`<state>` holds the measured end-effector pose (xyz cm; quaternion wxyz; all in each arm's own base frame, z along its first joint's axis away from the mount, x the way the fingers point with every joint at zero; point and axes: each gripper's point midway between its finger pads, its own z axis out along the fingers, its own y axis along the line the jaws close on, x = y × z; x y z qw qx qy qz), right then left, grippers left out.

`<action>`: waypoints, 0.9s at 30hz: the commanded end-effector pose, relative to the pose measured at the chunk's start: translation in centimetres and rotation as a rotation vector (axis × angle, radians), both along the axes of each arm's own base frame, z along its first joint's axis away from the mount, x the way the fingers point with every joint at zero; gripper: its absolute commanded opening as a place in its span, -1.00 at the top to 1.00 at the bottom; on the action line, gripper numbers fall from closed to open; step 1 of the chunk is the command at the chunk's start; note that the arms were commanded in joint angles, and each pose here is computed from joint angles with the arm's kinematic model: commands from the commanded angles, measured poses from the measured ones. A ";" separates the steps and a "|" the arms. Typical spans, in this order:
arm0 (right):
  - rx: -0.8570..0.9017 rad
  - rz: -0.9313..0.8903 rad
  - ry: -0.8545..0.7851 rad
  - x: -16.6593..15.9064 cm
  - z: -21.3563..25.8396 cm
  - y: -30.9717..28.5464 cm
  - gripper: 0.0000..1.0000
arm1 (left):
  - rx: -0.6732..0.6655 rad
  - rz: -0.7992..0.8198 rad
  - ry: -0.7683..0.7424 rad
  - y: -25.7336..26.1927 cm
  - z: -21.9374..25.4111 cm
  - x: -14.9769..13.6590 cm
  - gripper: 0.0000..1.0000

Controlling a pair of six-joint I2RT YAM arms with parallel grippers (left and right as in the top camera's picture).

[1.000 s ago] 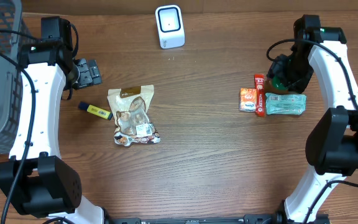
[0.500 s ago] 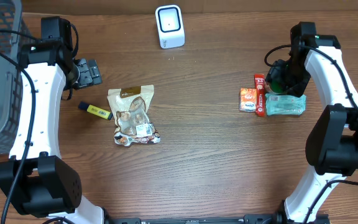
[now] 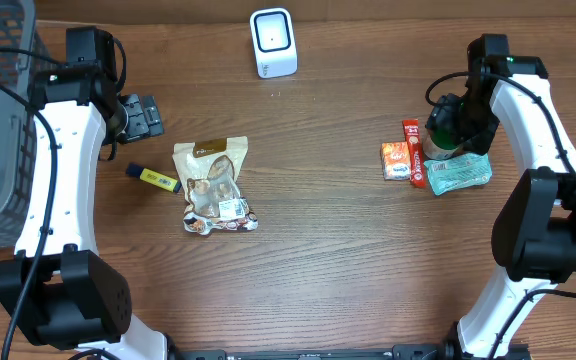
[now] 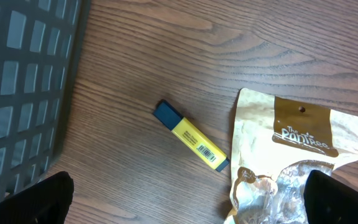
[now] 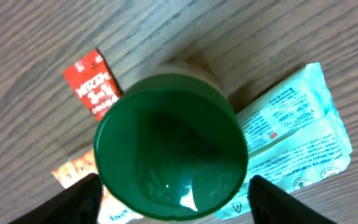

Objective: Scan the item barcode

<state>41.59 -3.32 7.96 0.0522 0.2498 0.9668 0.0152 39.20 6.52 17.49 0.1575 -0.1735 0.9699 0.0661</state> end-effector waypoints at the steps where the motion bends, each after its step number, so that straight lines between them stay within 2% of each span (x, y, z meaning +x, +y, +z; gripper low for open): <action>1: -0.030 0.005 -0.036 0.2 1.3 -0.6 -0.74 | 0.012 -0.012 -0.011 -0.1 0.5 -0.1 -1.00; 3: -0.030 0.005 -0.040 0.3 1.3 -0.6 -0.87 | 0.012 -0.012 -0.011 -0.1 0.5 -0.1 -1.00; 7: -0.030 0.006 -0.039 0.3 1.3 -0.6 -1.00 | 0.012 -0.012 -0.012 -0.1 0.5 -0.1 -1.00; 14: -0.051 0.127 -0.110 2.0 1.7 -0.6 -1.00 | 0.012 -0.012 -0.011 -0.1 0.5 -0.1 -1.00; 19: 0.099 0.195 -0.240 4.7 5.3 2.2 -1.00 | 0.012 -0.012 -0.012 -0.1 0.5 -0.1 -1.00; 21: 0.254 0.247 -0.330 6.0 8.5 5.3 -0.95 | 0.012 -0.012 -0.011 -0.1 0.5 -0.1 -1.00; 24: 0.426 0.335 -0.350 5.5 9.9 10.3 -0.87 | 0.012 -0.012 -0.011 -0.1 0.5 -0.1 -1.00; 27: 0.447 0.407 -0.307 4.3 9.2 14.0 -0.87 | 0.012 -0.012 -0.012 -0.1 0.5 -0.1 -1.00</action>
